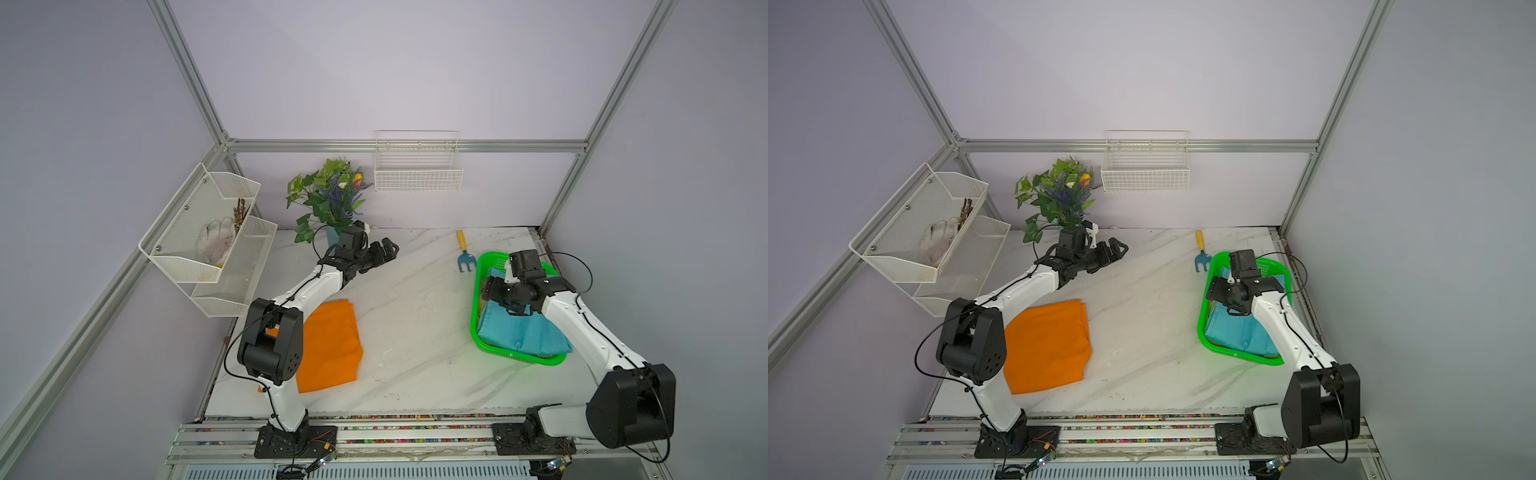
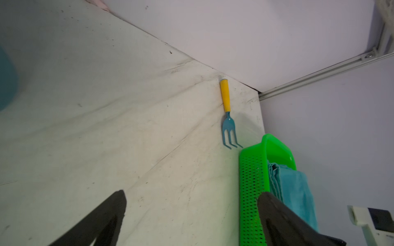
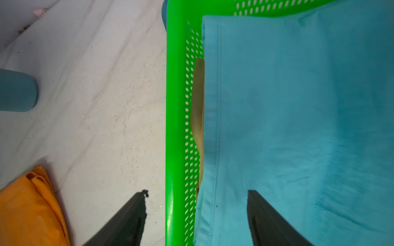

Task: Put the folded long pants in the basket
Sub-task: Move the basket to the center of the board, then move the long pant to the center of the board.

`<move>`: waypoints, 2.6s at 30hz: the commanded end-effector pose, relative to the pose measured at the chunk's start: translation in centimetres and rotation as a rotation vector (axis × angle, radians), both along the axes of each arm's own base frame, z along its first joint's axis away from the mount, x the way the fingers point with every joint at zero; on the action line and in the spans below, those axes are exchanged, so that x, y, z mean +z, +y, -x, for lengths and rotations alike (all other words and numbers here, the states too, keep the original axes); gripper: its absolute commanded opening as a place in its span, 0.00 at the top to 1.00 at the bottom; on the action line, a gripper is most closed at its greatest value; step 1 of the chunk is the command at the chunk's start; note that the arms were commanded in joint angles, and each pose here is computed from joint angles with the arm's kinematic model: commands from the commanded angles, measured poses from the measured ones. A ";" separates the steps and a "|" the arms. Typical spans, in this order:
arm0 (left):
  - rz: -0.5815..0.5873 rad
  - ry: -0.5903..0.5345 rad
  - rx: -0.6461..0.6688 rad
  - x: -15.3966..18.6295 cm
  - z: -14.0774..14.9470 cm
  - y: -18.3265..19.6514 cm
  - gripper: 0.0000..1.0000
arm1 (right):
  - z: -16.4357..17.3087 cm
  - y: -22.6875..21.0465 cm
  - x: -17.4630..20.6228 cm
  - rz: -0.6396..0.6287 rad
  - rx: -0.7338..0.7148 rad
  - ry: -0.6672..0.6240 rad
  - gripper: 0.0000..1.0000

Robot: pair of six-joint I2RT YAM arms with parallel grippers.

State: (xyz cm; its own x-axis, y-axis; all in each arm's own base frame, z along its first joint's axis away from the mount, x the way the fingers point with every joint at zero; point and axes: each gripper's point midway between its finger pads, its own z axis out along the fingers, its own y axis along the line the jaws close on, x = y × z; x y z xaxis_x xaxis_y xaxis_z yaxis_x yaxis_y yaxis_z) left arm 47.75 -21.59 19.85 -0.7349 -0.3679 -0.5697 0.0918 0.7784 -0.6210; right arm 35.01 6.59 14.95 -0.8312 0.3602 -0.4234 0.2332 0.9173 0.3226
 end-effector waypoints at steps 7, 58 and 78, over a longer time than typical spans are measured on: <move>-0.382 -0.089 0.085 1.9 7.6 7.1 0.00 | -2.3 3.3 -5.3 0.017 0.042 0.084 0.20; -0.390 0.565 0.331 -17.6 18.5 13.9 0.02 | -3.0 28.0 -0.7 -0.147 0.611 -0.074 0.22; -0.305 0.384 0.251 -9.3 9.0 7.7 0.00 | -2.7 30.3 -8.3 -0.262 0.660 0.064 0.22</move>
State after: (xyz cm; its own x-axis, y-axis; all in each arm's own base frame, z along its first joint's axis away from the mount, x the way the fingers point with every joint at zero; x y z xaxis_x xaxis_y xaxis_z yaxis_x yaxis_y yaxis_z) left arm 38.15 -15.06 6.90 -0.8492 -0.4038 -0.3404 -0.3199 0.9061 -0.2769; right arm 36.26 36.08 5.91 -0.9378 -0.1692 -0.3033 -0.3135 0.7881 0.5297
